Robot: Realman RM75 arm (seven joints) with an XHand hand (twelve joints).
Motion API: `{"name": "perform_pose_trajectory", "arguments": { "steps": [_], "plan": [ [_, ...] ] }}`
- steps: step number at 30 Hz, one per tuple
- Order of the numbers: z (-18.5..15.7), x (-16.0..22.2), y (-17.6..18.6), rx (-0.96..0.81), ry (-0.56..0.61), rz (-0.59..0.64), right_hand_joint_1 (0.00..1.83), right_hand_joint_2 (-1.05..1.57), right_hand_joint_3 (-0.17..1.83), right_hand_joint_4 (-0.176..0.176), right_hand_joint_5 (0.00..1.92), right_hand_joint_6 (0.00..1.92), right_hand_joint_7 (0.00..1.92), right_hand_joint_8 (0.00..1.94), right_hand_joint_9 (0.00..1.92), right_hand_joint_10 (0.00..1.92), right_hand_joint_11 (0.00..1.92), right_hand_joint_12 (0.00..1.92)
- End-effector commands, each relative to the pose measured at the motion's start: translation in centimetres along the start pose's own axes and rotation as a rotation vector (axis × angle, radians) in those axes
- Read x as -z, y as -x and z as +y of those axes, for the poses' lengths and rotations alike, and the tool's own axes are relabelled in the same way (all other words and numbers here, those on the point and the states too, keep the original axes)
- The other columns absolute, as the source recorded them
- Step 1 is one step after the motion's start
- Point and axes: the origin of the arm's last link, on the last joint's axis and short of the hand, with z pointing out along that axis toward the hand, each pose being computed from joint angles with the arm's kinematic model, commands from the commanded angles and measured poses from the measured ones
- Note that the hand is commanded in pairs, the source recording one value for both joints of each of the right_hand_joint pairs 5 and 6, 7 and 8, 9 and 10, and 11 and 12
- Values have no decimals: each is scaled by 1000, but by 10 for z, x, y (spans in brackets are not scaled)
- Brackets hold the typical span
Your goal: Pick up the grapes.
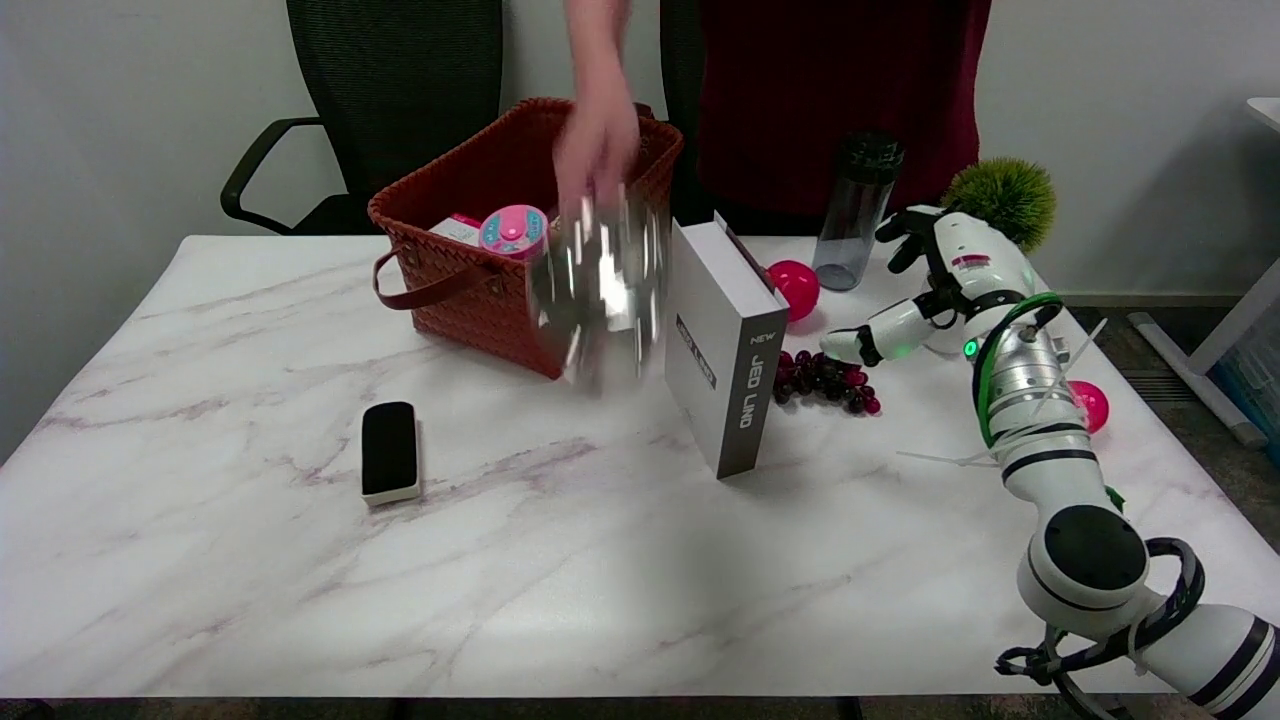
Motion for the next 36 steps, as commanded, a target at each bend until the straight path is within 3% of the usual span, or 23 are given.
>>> {"name": "perform_pose_trajectory", "arguments": {
  "steps": [1, 26, 31, 36],
  "plan": [
    [24, -10, 42, -94, 51, -216, 1087, -187, 762, 0, 576, 576, 825, 825, 551, 551, 244, 244],
    [42, -21, 67, -158, 83, -323, 1081, -192, 800, 0, 509, 509, 757, 757, 521, 521, 213, 213],
    [39, -24, 66, -161, 72, -320, 1068, -279, 838, 0, 390, 390, 469, 469, 443, 443, 222, 222],
    [36, -26, 68, -163, 62, -325, 1065, -281, 826, 0, 340, 340, 403, 403, 417, 417, 204, 204]
  ]
}}
